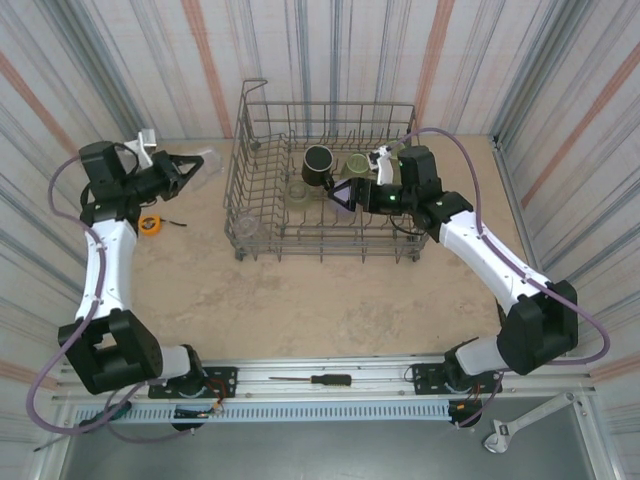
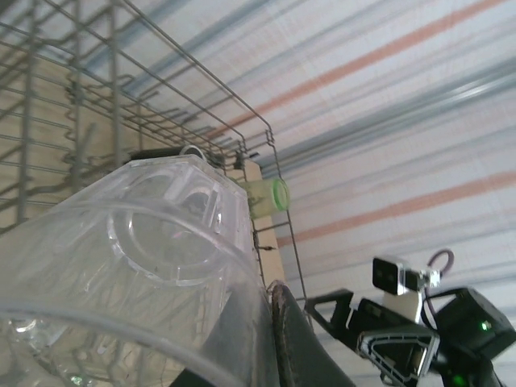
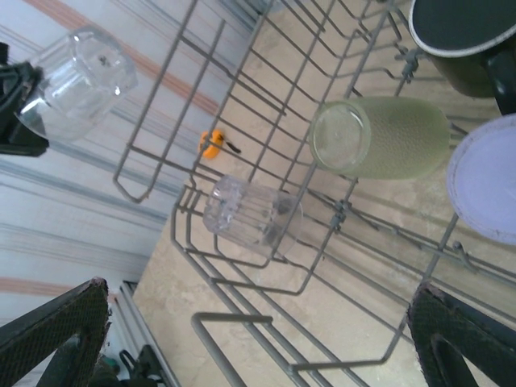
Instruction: Load the cups into the dish rack
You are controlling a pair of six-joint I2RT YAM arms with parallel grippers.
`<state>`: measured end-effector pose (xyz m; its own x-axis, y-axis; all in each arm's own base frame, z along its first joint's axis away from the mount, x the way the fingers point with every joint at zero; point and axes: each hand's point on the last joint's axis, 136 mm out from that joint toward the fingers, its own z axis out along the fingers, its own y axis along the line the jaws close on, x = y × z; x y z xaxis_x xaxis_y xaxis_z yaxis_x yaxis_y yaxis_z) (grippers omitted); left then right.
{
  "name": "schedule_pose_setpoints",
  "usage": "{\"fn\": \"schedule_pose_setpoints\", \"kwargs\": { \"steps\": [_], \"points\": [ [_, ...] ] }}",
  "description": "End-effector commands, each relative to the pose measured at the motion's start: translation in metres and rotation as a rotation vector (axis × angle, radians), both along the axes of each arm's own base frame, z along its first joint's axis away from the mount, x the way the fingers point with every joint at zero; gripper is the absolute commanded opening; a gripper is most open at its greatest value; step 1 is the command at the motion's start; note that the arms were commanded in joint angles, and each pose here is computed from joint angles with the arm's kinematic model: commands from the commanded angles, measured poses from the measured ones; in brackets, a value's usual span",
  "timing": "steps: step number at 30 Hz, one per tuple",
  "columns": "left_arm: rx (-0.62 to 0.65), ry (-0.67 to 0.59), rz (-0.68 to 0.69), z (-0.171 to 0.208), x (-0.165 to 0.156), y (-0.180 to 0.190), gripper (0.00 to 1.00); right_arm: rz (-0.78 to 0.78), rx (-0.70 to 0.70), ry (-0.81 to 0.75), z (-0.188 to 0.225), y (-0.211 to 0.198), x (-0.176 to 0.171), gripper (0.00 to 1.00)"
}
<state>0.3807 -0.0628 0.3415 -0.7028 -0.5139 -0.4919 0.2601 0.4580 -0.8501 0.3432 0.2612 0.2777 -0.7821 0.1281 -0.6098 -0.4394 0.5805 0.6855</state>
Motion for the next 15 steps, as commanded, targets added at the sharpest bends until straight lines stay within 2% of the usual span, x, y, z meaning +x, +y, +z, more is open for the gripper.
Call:
{"fn": "schedule_pose_setpoints", "kwargs": {
  "steps": [1,10,15],
  "points": [
    [-0.004,-0.112,-0.089,0.03,-0.004,-0.016,0.0,0.0,0.048,-0.014,0.011,0.004,0.007,0.99],
    [-0.013,-0.144,-0.23,0.033,-0.005,-0.069,0.0,0.045,0.122,-0.005,0.022,0.016,0.006,0.99],
    [-0.029,-0.147,-0.264,0.031,-0.004,-0.084,0.0,0.054,0.149,-0.004,0.027,0.02,0.006,0.99]
  ]
}}
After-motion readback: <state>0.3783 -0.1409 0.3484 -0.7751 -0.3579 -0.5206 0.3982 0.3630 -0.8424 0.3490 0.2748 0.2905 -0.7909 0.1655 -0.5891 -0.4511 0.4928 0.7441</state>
